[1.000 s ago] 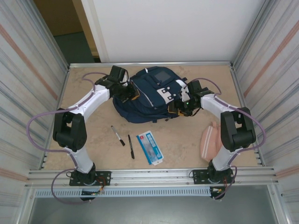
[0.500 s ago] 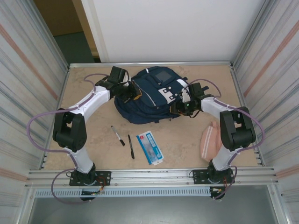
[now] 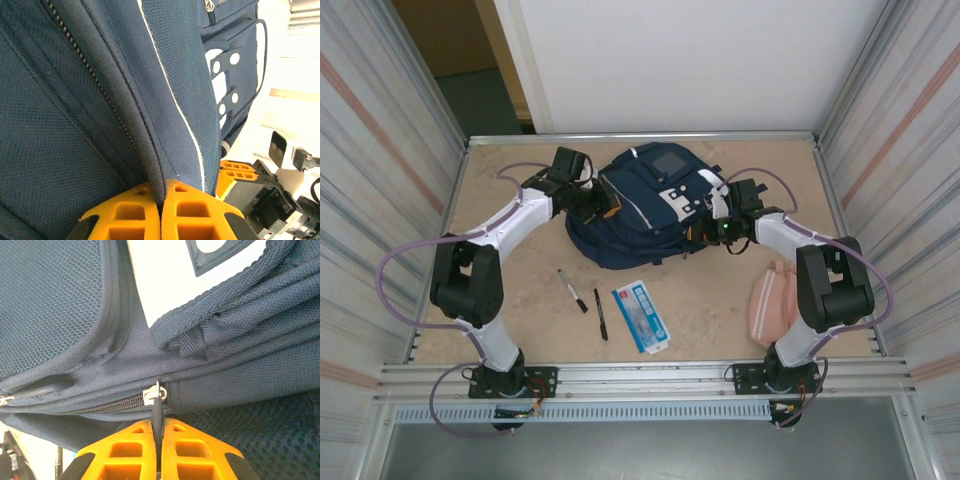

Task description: Pack the student bag

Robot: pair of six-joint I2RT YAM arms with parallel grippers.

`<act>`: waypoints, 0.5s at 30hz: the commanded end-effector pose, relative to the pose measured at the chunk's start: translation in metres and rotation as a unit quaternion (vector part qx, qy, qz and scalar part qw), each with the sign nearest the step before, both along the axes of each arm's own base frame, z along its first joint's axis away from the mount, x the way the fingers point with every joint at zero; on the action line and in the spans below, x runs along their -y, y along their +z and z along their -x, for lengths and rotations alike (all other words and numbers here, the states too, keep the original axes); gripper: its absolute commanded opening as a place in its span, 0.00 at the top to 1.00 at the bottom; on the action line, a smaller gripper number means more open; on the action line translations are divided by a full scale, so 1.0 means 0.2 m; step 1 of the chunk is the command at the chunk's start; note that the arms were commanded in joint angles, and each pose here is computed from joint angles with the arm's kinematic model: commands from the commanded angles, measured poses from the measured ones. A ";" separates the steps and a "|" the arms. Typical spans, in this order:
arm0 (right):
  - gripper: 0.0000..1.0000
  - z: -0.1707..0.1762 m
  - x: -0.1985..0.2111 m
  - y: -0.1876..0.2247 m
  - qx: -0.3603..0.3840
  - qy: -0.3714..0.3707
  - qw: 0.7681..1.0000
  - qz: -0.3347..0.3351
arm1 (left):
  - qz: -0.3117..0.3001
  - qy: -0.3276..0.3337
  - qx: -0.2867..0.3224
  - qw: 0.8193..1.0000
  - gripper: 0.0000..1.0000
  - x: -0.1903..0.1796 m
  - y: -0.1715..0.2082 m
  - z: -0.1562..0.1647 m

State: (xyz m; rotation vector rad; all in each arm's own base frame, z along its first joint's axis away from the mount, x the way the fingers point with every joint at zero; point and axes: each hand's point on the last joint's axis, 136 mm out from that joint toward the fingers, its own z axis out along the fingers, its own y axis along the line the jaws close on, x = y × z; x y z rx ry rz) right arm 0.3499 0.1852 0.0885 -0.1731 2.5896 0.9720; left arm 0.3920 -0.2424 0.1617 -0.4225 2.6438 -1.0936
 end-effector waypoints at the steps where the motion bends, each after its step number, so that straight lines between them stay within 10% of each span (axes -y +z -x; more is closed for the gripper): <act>1: 0.97 0.01 -0.01 0.08 0.039 0.024 0.999 0.021 | 0.031 -0.027 0.040 0.998 1.00 0.03 0.17 0.03; 15: 0.97 0.14 -0.09 0.19 0.077 0.120 0.980 0.141 | 0.020 -0.010 0.030 0.999 1.00 -0.01 0.10 -0.02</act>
